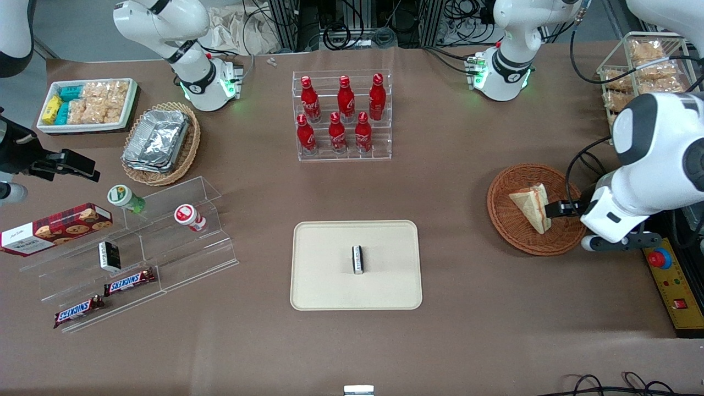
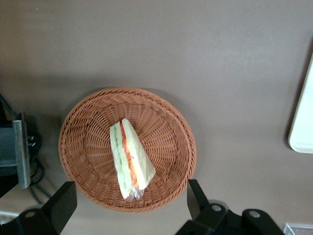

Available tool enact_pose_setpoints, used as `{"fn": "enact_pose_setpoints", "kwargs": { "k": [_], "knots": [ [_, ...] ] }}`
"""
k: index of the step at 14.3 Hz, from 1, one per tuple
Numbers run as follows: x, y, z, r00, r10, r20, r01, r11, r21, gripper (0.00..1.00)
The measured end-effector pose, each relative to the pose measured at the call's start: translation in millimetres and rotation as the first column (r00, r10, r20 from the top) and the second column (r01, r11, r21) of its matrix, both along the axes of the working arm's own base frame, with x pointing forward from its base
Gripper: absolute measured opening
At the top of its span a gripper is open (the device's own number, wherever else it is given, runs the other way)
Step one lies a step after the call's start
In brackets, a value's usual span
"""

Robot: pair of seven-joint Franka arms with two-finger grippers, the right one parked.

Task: Place sandwich from basket to tray
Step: 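Move the left gripper over the wrapped sandwich in the wicker basket, then lower the left gripper onto the sandwich and close on it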

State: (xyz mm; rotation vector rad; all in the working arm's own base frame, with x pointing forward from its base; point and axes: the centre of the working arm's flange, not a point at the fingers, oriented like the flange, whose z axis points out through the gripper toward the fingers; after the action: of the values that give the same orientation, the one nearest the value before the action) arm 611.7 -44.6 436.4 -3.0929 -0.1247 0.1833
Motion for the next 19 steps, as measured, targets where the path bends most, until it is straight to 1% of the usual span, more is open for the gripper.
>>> {"fn": "enact_pose_setpoints", "kwargs": {
  "k": [2, 3, 5, 7, 10, 12, 15, 19],
  "knots": [
    [-10.3, 11.8, -28.2, 0.994, 0.1, 0.041, -0.1, 0.995, 0.009, 1.0],
    [-17.8, 19.6, -41.1, 0.986, 0.16, 0.052, -0.161, 0.987, 0.014, 1.0],
    [-32.1, 23.8, -63.7, 0.966, 0.254, 0.05, -0.255, 0.967, 0.025, 1.0],
    [-45.0, 20.9, -86.5, 0.953, 0.299, 0.045, -0.3, 0.953, 0.031, 1.0],
    [-61.2, 18.0, -117.5, 0.927, 0.37, 0.064, -0.372, 0.928, 0.025, 1.0],
    [-67.2, 16.2, -126.8, 0.92, 0.388, 0.061, -0.39, 0.92, 0.027, 1.0],
    [-68.6, 16.0, -128.0, 0.917, 0.394, 0.061, -0.396, 0.918, 0.028, 1.0],
    [-77.0, 16.9, -142.6, 0.914, 0.398, 0.078, -0.4, 0.916, 0.015, 1.0]
  ]
}}
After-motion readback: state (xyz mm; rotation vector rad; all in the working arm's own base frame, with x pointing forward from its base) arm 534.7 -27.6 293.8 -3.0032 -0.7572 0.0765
